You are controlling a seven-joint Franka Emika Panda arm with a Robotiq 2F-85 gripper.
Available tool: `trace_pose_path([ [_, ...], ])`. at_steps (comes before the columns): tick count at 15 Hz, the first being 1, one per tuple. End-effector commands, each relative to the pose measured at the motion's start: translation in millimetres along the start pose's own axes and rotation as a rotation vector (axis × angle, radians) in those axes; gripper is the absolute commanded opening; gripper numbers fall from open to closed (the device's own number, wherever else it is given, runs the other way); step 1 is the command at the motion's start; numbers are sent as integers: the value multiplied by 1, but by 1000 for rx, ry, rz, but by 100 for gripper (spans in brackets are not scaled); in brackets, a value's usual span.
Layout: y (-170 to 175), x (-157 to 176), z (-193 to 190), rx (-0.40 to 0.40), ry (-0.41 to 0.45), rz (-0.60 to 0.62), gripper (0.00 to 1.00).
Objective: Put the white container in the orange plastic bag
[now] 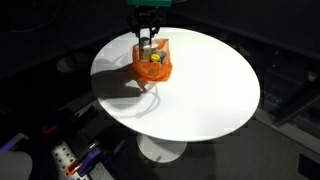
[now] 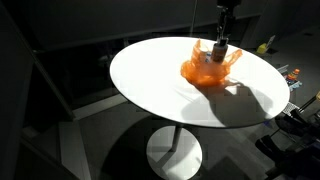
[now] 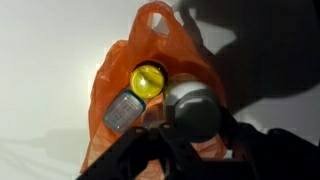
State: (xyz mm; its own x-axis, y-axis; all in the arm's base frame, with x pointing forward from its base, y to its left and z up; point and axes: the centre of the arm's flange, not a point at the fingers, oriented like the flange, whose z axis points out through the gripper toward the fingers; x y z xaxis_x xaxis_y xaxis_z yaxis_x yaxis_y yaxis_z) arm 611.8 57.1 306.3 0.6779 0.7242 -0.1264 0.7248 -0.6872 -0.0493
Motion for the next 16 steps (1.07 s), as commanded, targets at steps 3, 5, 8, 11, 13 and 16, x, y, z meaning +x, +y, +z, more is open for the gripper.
trace_pose_path([
  [3, 8, 5, 15, -18, 40, -35, 19],
  [5, 10, 9, 24, -20, 43, -25, 19],
  [8, 11, 13, 39, -5, 43, -17, 19],
  [11, 9, 18, 53, 10, 34, -21, 19],
  [13, 9, 20, 61, 18, 27, -22, 19],
  [16, 9, 21, 69, 24, 17, -20, 31],
])
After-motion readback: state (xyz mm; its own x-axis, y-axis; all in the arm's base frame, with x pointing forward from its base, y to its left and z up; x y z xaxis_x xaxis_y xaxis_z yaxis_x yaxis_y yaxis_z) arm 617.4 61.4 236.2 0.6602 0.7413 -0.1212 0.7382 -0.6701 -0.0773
